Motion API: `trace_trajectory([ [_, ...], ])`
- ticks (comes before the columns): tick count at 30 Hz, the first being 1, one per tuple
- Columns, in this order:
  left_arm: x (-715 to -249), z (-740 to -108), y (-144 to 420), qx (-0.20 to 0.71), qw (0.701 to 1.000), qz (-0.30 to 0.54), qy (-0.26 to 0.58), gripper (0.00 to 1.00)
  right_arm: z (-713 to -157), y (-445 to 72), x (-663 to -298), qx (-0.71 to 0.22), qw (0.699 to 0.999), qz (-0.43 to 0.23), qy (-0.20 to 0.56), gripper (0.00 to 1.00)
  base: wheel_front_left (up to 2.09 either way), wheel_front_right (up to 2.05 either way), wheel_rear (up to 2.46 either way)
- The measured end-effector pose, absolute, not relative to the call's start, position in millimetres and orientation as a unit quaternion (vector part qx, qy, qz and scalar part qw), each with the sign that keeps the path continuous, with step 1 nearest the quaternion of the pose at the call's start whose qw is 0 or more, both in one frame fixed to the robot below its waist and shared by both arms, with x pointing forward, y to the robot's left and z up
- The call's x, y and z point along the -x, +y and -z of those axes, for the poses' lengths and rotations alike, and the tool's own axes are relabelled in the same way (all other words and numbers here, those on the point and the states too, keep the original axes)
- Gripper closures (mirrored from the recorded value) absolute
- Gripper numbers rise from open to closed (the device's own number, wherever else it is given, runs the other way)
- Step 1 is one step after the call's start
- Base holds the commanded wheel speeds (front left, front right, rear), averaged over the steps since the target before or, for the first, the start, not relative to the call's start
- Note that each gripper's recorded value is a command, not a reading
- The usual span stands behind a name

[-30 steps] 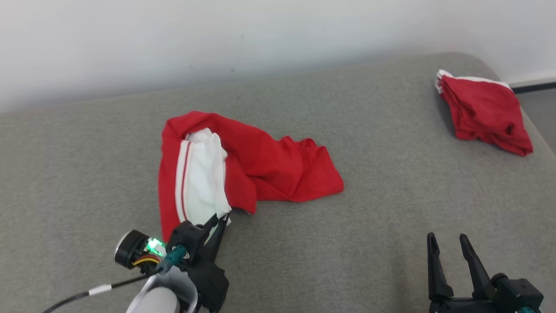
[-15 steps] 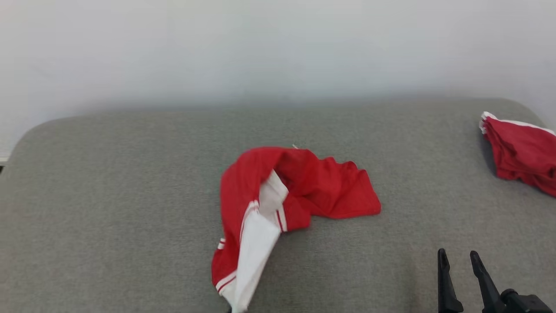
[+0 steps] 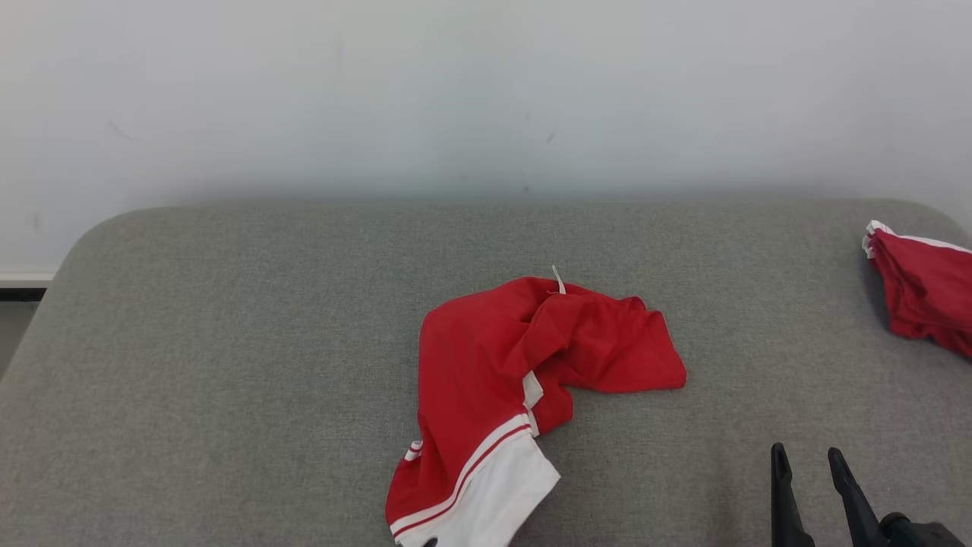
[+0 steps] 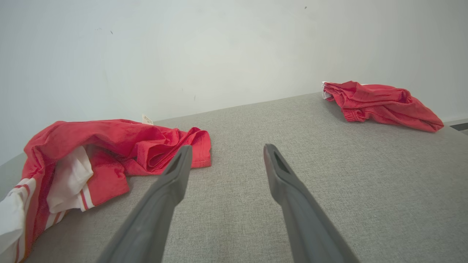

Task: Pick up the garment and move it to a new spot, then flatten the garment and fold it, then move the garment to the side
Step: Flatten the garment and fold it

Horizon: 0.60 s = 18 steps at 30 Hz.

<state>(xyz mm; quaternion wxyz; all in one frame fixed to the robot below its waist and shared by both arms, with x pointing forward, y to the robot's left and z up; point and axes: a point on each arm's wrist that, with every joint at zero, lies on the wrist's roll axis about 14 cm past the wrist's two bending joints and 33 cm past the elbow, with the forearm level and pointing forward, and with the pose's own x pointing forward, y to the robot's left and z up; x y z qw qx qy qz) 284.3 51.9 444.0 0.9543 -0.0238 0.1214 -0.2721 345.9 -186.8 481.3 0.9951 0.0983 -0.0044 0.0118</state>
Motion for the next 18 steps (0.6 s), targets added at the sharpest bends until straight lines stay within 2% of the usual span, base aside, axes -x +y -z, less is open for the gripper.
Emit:
trace_trajectory([
  [8, -304.5, -516.5, 48.1, 0.038, 0.962, 0.271, -0.018, 0.0, -482.5, -183.9, -346.7, -0.098, 0.995, -0.017, -0.006, 0.0, 0.0, 0.0, 0.0],
  [18, -345.6, -554.5, 105.9, 0.003, 0.98, 0.182, -0.079, 0.0, -481.3, -187.4, -343.2, -0.098, 0.995, -0.011, -0.005, 0.0, 0.0, 0.0, 0.0],
])
